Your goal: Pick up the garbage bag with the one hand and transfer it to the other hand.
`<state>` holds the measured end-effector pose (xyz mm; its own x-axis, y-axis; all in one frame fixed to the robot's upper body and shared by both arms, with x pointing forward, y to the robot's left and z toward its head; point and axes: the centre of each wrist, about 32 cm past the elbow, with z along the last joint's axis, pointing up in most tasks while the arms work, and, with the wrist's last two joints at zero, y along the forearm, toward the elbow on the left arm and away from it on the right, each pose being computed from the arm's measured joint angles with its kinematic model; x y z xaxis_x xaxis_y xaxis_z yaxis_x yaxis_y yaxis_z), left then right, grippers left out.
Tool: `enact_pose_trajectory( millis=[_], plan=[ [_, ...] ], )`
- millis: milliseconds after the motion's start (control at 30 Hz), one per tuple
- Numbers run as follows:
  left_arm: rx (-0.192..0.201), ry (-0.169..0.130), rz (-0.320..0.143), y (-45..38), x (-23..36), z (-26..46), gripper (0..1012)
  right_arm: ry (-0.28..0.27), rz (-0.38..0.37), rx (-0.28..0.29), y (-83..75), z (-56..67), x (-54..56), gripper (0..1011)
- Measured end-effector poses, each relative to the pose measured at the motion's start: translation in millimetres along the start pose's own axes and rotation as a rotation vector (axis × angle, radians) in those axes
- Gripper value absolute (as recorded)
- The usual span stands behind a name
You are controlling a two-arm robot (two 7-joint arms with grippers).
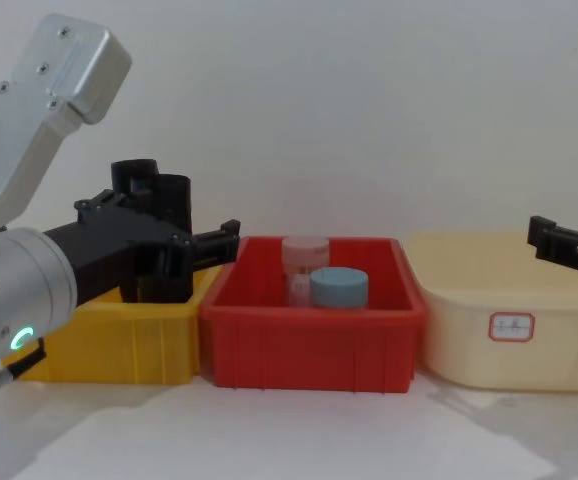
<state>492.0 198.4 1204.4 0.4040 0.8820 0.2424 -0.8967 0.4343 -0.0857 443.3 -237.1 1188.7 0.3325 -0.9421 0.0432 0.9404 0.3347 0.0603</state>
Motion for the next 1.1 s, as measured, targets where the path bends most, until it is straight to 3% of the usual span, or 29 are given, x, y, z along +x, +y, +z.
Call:
enact_pose_trajectory(
  millis=[700, 900, 1100],
  plan=[
    [-0.004, 0.000, -0.002, -1.2, 0.3, 0.9, 1002, 0.000, 0.000, 0.000, 0.0, 0.0, 0.0, 1000],
    [-0.029, 0.001, -0.029, -10.7, 0.1, 2.9, 1001, 0.000, 0.000, 0.000, 0.0, 0.0, 0.0, 1000],
    [-0.068, 0.005, -0.076, -26.1, -3.3, 6.2, 1001, 0.000, 0.000, 0.000, 0.0, 0.0, 0.0, 1000]
  ],
)
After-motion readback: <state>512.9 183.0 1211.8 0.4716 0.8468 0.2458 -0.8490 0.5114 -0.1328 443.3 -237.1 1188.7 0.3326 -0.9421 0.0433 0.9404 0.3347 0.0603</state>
